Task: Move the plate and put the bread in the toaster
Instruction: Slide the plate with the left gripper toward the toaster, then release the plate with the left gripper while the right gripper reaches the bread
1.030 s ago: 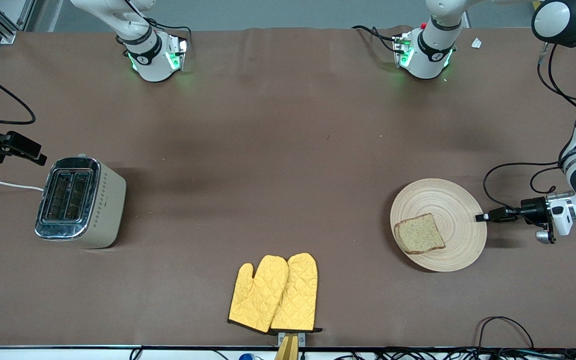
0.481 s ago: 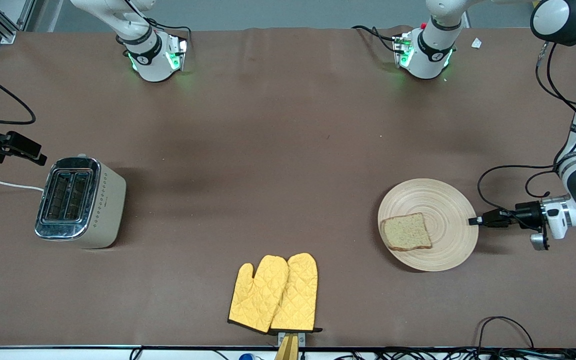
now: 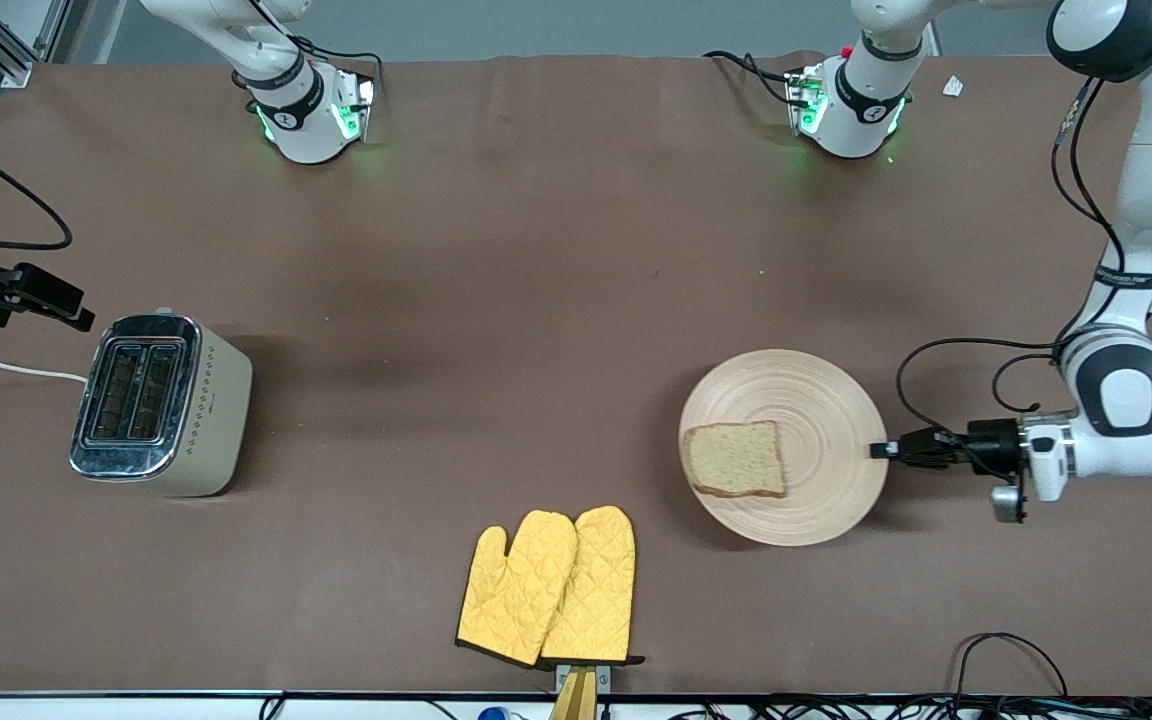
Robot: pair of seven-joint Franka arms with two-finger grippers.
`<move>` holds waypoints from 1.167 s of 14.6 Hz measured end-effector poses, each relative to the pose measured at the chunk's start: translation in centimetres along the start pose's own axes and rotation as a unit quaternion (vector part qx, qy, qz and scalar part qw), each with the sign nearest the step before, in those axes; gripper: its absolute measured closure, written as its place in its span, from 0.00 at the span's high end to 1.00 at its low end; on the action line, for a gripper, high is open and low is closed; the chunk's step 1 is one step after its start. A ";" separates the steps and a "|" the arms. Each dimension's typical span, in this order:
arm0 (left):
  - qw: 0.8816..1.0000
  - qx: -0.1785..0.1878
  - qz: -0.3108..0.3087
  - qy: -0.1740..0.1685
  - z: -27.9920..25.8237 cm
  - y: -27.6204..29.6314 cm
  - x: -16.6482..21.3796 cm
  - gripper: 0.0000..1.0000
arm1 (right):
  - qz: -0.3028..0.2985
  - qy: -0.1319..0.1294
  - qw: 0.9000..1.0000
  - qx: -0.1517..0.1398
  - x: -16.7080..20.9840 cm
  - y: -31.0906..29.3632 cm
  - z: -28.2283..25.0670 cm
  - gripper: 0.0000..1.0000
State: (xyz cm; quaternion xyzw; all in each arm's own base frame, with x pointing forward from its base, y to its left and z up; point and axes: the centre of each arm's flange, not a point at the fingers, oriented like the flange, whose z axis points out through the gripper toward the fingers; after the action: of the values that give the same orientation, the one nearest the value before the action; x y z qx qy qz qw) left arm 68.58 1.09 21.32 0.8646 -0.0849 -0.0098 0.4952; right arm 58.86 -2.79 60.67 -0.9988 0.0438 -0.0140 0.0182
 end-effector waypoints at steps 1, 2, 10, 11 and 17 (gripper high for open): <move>1.000 -0.004 0.006 -0.012 2.1 1.3 0.4 0.10 | 0.000 0.000 1.000 0.000 0.0 0.0 0.0 1.00; 1.000 -0.011 0.012 -0.023 4.4 2.6 0.8 0.10 | 0.000 0.000 1.000 0.000 0.0 0.0 0.0 1.00; 0.997 -0.049 0.006 -0.057 25.4 8.8 0.1 0.10 | 0.000 -0.007 1.000 0.000 1.3 -0.1 2.2 1.00; 0.997 -0.048 0.001 -0.055 27.5 9.1 -0.3 0.10 | -0.003 -0.010 1.000 0.001 1.8 -0.4 3.3 1.00; 0.998 -0.041 -0.024 -0.037 35.2 10.6 -2.3 0.10 | -0.024 0.010 1.000 0.011 3.2 -8.4 11.6 1.00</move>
State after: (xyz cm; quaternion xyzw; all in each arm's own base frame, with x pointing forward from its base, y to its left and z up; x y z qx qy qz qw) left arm 61.29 -33.92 12.33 0.8446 -0.0821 -0.0565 0.5261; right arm 63.15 5.73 49.53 -0.9991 0.0201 -0.0251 0.0279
